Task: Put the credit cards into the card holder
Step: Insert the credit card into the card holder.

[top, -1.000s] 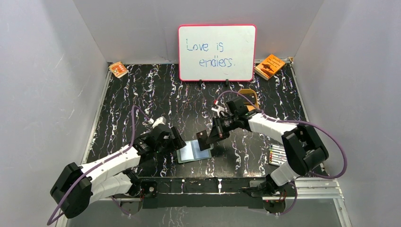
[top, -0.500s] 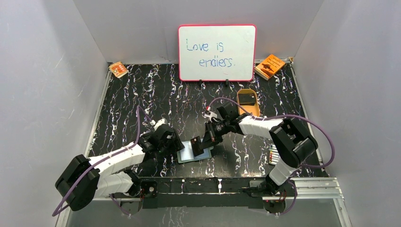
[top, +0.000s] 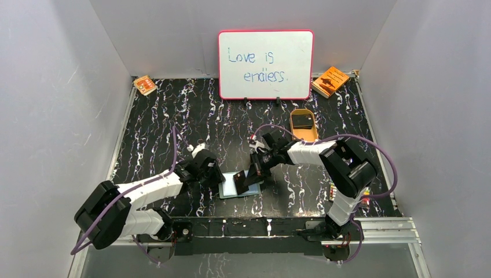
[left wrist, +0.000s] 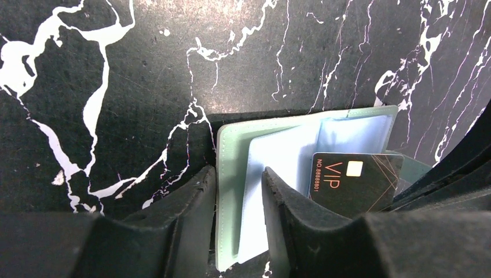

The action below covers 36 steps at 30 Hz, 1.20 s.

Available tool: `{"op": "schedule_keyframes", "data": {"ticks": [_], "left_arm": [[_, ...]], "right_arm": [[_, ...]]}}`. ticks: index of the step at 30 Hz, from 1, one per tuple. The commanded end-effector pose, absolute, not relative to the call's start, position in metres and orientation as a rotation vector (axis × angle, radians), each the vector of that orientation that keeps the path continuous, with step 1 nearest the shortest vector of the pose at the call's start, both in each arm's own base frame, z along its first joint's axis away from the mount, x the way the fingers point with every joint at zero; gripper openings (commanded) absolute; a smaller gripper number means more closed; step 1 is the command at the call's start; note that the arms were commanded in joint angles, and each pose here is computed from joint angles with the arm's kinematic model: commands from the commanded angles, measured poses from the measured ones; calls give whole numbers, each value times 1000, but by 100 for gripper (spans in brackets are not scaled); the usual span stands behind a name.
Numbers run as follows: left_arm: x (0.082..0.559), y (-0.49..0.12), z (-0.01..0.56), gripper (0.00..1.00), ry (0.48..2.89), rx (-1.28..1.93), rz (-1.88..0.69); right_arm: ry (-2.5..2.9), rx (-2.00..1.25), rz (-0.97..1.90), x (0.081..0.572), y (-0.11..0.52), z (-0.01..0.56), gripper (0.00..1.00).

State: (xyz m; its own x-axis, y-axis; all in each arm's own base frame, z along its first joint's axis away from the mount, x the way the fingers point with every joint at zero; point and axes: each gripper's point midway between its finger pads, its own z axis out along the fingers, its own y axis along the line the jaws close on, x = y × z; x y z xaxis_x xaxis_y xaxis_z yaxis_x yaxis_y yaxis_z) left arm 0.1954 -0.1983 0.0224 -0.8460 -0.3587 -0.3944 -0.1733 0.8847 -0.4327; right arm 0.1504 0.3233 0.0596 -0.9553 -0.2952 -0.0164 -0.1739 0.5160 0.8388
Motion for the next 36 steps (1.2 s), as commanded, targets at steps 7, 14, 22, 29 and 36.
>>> {"op": "schedule_keyframes", "data": {"ticks": [7, 14, 22, 29, 36], "left_arm": [[185, -179, 3, 25, 2653, -365, -382], [183, -177, -2, 19, 2668, -360, -358], [183, -178, -4, 16, 2678, -355, -354], [181, -177, -8, 13, 2691, -355, -342], [180, -176, -9, 10, 2695, -358, -335]], "right_arm": [[-2664, 434, -1419, 163, 331, 58, 0], [-2713, 402, -1390, 165, 327, 57, 0], [-2726, 387, -1359, 165, 324, 53, 0], [-2780, 377, -1403, 173, 322, 67, 0], [-2755, 377, -1414, 169, 322, 70, 0]]}}
